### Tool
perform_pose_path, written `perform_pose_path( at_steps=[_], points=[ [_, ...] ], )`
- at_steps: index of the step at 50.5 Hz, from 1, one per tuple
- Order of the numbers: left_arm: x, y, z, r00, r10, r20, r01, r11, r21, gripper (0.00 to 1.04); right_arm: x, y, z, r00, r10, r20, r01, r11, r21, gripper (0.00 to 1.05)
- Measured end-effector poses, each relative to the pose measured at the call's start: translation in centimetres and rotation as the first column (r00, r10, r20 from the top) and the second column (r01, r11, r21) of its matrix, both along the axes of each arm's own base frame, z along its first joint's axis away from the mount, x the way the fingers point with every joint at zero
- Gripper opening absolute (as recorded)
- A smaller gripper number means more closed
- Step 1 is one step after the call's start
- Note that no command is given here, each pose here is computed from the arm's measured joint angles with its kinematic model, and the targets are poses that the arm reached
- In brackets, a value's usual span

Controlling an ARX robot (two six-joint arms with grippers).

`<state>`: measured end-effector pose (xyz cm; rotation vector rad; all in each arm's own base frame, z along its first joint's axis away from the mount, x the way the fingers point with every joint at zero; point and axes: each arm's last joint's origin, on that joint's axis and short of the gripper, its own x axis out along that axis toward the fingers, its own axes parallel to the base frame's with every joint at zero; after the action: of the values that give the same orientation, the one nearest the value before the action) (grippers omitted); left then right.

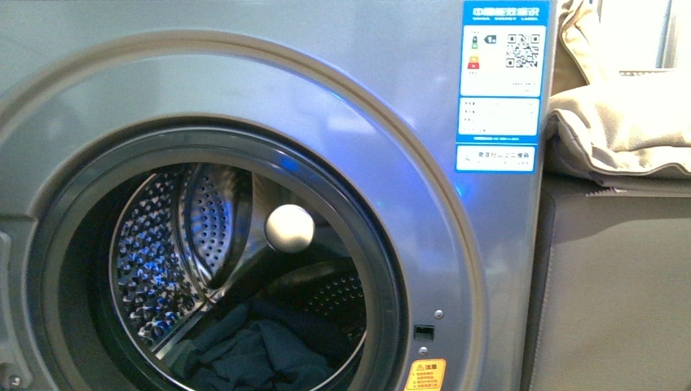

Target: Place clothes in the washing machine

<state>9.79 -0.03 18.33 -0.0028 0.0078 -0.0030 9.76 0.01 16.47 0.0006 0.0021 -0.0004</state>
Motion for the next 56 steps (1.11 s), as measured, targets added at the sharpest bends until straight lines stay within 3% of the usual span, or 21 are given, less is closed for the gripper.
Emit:
perform_pose_path(
  at_steps=[21, 56],
  points=[
    [0.0, 0.0, -1.8, 1.000, 0.000, 0.006, 0.000, 1.000, 0.000, 0.04, 0.0, 0.0, 0.0, 1.000, 0.000, 0.000, 0.000, 1.000, 0.000, 0.02],
    [-0.1, 0.0, -1.8, 1.000, 0.001, 0.009, -0.001, 1.000, 0.000, 0.04, 0.0, 0.0, 0.0, 1.000, 0.000, 0.000, 0.000, 1.000, 0.000, 0.02]
  ],
)
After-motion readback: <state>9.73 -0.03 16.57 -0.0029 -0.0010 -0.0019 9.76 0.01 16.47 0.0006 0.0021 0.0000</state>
